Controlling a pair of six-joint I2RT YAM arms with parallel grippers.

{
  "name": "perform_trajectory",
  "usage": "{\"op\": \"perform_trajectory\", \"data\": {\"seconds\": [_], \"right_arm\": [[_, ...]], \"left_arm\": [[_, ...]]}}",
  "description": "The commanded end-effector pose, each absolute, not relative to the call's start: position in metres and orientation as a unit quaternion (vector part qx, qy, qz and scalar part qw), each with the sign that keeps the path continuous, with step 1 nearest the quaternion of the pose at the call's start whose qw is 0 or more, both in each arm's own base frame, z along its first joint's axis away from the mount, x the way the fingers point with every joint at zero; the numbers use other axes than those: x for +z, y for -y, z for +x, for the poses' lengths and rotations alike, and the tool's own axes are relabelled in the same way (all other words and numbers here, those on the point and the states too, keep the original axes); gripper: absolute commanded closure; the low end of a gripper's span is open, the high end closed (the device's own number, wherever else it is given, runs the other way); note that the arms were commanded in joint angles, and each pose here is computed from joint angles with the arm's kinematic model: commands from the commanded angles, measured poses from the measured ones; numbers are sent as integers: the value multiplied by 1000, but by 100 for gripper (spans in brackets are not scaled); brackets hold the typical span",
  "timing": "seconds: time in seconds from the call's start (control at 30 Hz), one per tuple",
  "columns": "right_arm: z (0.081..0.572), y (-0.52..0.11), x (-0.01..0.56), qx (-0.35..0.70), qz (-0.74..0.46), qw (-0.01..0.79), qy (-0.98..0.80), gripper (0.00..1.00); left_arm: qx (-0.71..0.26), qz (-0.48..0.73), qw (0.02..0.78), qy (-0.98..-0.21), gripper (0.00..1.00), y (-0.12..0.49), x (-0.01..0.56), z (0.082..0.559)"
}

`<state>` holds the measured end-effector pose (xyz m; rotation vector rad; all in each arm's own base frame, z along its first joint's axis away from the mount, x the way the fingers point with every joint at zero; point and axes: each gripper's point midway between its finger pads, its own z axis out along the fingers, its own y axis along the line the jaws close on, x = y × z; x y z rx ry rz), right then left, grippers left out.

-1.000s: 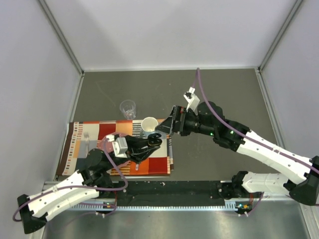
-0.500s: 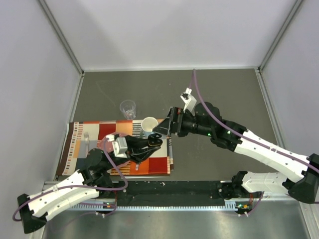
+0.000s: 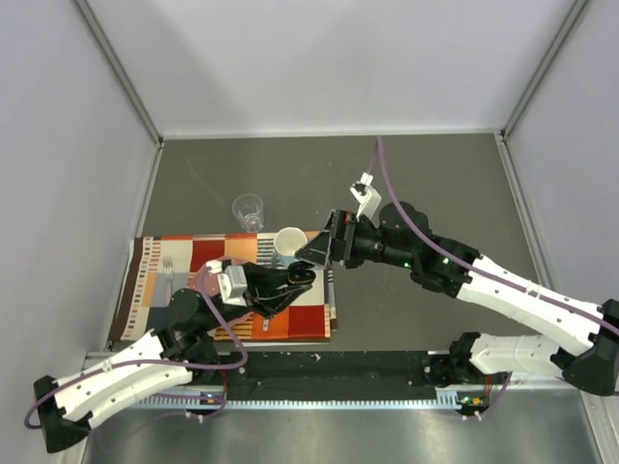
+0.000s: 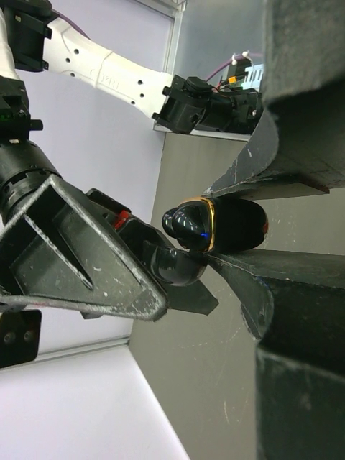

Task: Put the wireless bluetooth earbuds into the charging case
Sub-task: Close the charging case.

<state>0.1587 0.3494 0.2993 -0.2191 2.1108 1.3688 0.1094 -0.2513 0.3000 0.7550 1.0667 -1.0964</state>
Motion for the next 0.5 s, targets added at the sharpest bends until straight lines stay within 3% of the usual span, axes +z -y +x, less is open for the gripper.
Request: {"op": "perform_trajectory", "data": {"seconds": [0.0,0.47], "right_arm": [[140,-349,316,550,-92,296,-776,1],[142,-328,300,533,-40,312,-786,1]], "left_arm": [[-496,294,686,-445,100,242,337,111],[-495,235,665,-507,100,235,333,126]]}}
